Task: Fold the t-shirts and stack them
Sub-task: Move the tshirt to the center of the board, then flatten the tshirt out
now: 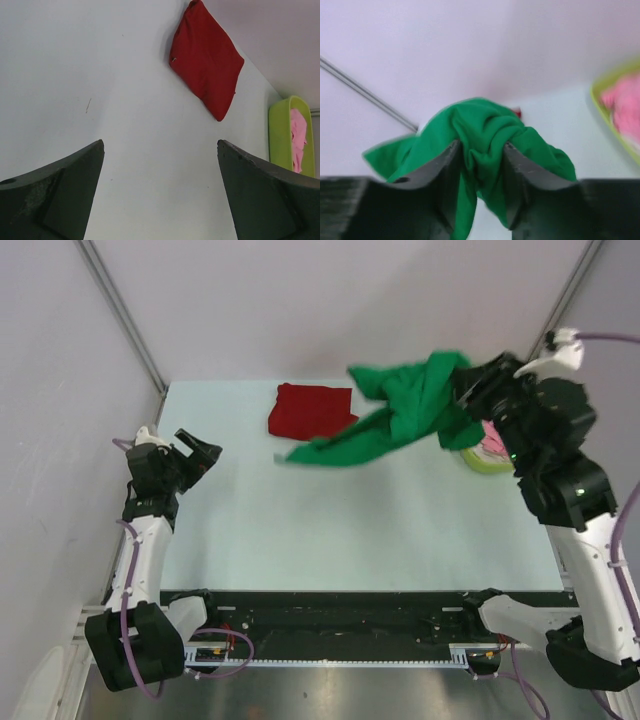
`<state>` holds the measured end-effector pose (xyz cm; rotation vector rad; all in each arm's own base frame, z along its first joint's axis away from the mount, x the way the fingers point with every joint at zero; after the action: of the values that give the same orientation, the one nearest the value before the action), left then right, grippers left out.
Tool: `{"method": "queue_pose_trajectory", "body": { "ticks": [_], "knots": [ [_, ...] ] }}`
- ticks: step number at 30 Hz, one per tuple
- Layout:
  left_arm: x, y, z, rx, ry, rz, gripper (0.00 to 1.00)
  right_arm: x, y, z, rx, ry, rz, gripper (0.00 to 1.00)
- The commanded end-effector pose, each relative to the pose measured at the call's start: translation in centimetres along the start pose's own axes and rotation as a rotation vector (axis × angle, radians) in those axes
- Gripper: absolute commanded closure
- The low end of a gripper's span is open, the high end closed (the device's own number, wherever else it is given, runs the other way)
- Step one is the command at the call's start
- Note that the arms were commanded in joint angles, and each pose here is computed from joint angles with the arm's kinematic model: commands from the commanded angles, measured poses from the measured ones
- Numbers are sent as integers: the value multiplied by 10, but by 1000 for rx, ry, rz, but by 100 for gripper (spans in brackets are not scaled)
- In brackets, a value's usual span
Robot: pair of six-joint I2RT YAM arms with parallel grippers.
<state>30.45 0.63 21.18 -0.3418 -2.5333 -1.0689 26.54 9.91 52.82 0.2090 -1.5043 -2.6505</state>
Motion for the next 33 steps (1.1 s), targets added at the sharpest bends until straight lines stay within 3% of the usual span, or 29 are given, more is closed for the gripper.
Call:
{"method": "queue_pose_trajectory", "body": {
  "ticks": [1, 3, 4, 6, 13, 17, 24, 29, 33],
  "knots": [
    [4, 7, -9, -6, -65, -34, 0, -8, -143, -73, 71, -218, 338, 39],
    [4, 5, -13, -11, -89, -25, 0, -3, -179, -97, 87, -302, 427, 5],
    [4, 4, -17, -18, -111, -18, 0, 2, -193, -106, 103, -339, 472, 0],
    [5, -1, -32, -63, -172, 7, 0, 11, -209, -116, 130, -370, 499, 1],
    [16, -43, -93, -261, -287, 123, 0, 17, -200, -101, 156, -284, 438, 0],
    [24, -89, -114, -334, -322, 257, 0, 9, -228, -101, 212, -267, 541, 0],
    [27, -177, -74, -354, -215, 472, 6, 14, -303, -70, 321, -148, 758, 0],
    [34, -219, -64, -420, -177, 554, 12, 19, -345, -56, 335, -67, 845, 1],
    [43, -232, -48, -335, -156, 558, 14, 25, -383, -37, 373, 17, 920, 2]
  ]
}}
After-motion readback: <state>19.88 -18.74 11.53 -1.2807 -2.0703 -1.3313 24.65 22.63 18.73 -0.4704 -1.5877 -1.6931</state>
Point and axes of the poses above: each gripper's point midway between its finger pads, its own x axis back along the fingers, its own z axis along the line the jaws close on, y = z × x, the point moved 4 cm from there along x, back along the fingers
